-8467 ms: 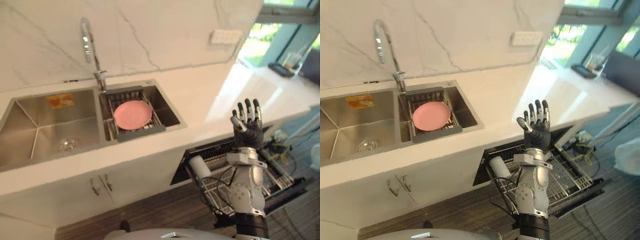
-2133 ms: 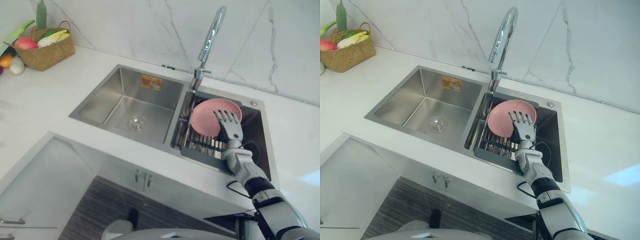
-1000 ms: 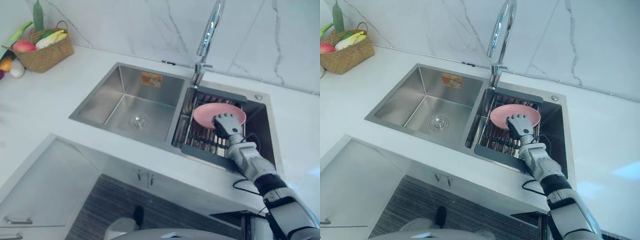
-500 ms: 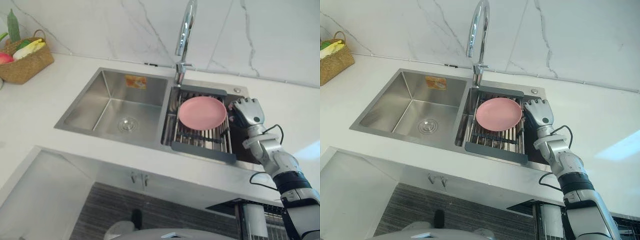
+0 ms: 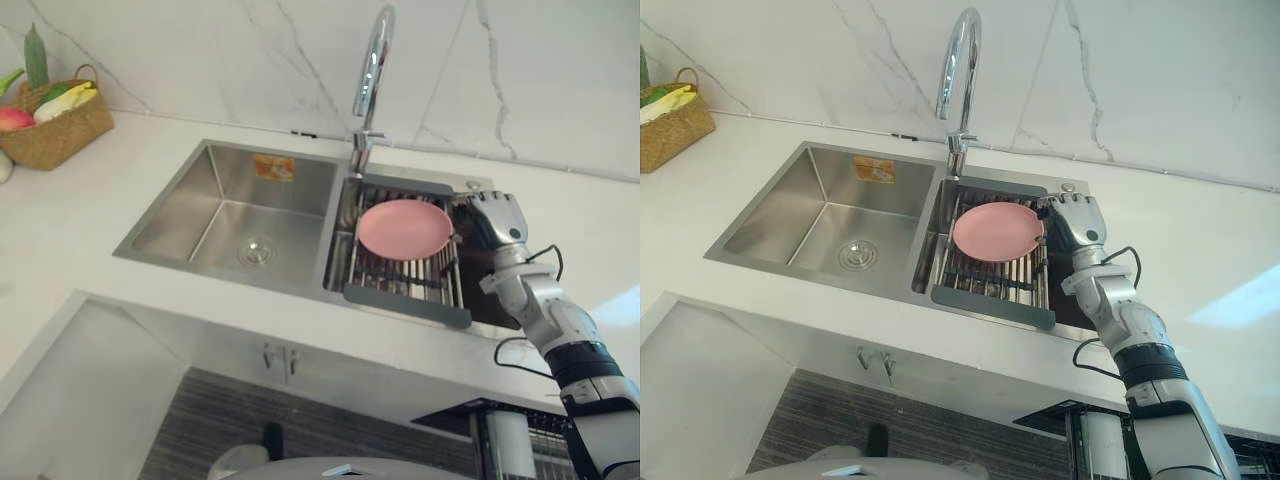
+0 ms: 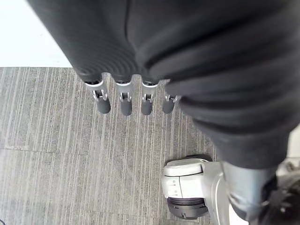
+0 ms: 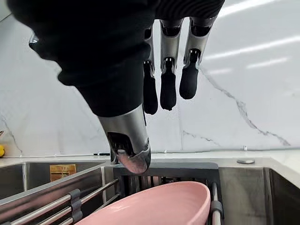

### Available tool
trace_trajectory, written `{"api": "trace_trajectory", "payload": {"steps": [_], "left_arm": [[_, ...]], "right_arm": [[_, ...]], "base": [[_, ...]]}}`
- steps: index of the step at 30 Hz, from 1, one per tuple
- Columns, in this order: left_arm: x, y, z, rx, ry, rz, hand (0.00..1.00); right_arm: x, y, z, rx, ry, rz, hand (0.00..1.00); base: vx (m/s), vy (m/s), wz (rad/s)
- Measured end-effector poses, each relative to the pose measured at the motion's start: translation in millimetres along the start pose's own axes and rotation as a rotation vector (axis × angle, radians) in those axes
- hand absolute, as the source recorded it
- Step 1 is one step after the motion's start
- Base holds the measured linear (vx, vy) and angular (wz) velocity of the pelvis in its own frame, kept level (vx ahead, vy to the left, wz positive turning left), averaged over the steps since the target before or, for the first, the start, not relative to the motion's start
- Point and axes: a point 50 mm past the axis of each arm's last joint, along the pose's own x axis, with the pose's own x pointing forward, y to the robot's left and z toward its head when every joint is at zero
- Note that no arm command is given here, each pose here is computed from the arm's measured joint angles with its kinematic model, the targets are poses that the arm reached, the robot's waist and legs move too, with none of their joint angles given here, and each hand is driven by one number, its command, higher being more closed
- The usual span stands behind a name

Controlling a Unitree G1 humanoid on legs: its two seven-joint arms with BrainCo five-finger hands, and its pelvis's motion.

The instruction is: Walk over to the sink, pick up the cup, carry it to the dishwasher, place the cup inside the dishwasher, then close the dishwasher door

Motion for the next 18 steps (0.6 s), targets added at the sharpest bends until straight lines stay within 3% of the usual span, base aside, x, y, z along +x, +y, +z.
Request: {"api": "trace_trajectory", "payload": {"steps": [6,11,18], "left_arm": [[0.0,0.1,-0.1,-0.002,0.001,0.0,0.0],[0.0,0.0,0.2,-0.003,0.001,0.0,0.0],[0.1,-0.3,0.1,-0.004,0.002,0.0,0.0]], "right_arm": [[-11.2,21.4,9.8,0.145,-0.022,0.195,0.0],[-26.4,34.0,11.6,0.167,-0.039,0.308,0.0],[-37.8,43.0,19.2,0.196,-0.06,0.343,0.0]], "base": [[0.0,0.0,0.0],[0.0,0.0,0.0],[0.0,0.0,0.0]]}}
